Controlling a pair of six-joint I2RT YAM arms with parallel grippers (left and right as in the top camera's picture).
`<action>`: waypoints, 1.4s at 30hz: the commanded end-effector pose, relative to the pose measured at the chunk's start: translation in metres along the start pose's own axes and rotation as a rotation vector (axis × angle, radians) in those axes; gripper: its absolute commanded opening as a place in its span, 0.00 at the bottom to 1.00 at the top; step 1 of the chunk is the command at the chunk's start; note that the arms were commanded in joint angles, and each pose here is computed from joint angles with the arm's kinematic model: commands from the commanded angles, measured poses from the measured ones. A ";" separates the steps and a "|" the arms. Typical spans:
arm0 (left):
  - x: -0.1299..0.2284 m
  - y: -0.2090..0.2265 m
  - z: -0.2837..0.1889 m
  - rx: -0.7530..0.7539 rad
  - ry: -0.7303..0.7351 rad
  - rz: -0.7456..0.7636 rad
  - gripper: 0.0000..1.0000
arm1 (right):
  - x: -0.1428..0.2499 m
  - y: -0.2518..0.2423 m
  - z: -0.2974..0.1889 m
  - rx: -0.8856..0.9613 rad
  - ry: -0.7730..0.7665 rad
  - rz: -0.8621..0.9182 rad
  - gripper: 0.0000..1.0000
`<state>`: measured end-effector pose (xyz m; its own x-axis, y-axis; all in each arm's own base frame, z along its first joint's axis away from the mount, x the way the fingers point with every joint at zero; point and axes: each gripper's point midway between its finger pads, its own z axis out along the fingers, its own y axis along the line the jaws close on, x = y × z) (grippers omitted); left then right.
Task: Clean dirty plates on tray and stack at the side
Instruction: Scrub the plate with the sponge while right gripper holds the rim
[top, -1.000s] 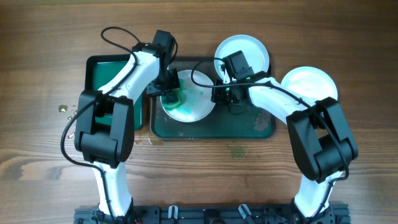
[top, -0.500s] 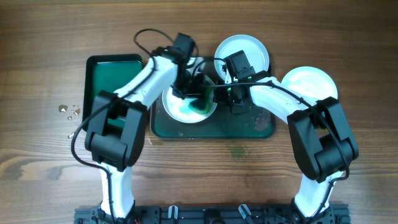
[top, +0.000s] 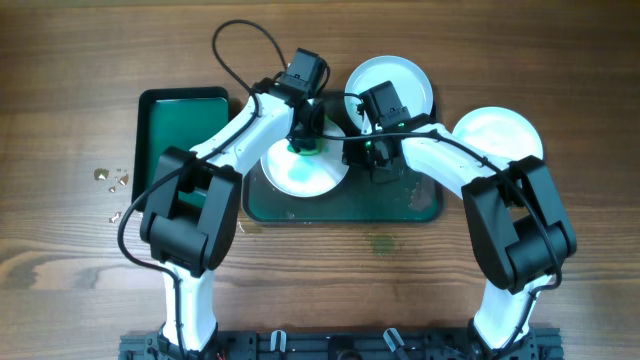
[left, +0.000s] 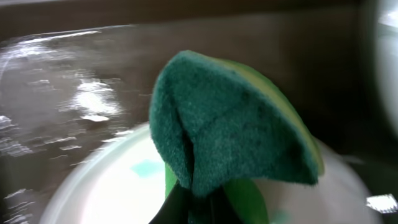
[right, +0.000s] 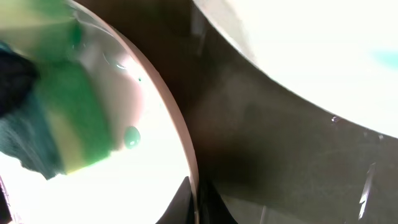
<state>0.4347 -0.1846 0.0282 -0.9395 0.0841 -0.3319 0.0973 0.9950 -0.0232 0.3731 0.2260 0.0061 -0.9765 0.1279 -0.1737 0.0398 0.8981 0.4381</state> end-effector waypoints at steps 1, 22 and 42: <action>0.003 0.050 0.004 -0.216 -0.005 -0.133 0.04 | 0.001 0.001 0.005 -0.014 0.020 0.000 0.04; 0.073 -0.082 -0.034 0.584 0.382 0.002 0.04 | 0.001 0.002 0.005 -0.019 0.019 -0.001 0.04; 0.039 0.045 0.000 -0.225 0.122 -0.307 0.04 | 0.000 0.002 0.005 -0.020 0.017 -0.001 0.04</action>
<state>0.4069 -0.1739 0.0184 -0.9744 -0.1131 -0.1944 -0.1046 0.9931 -0.0537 0.3709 0.2297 0.0076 -0.9801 0.1061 -0.1676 0.0180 0.8892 0.4572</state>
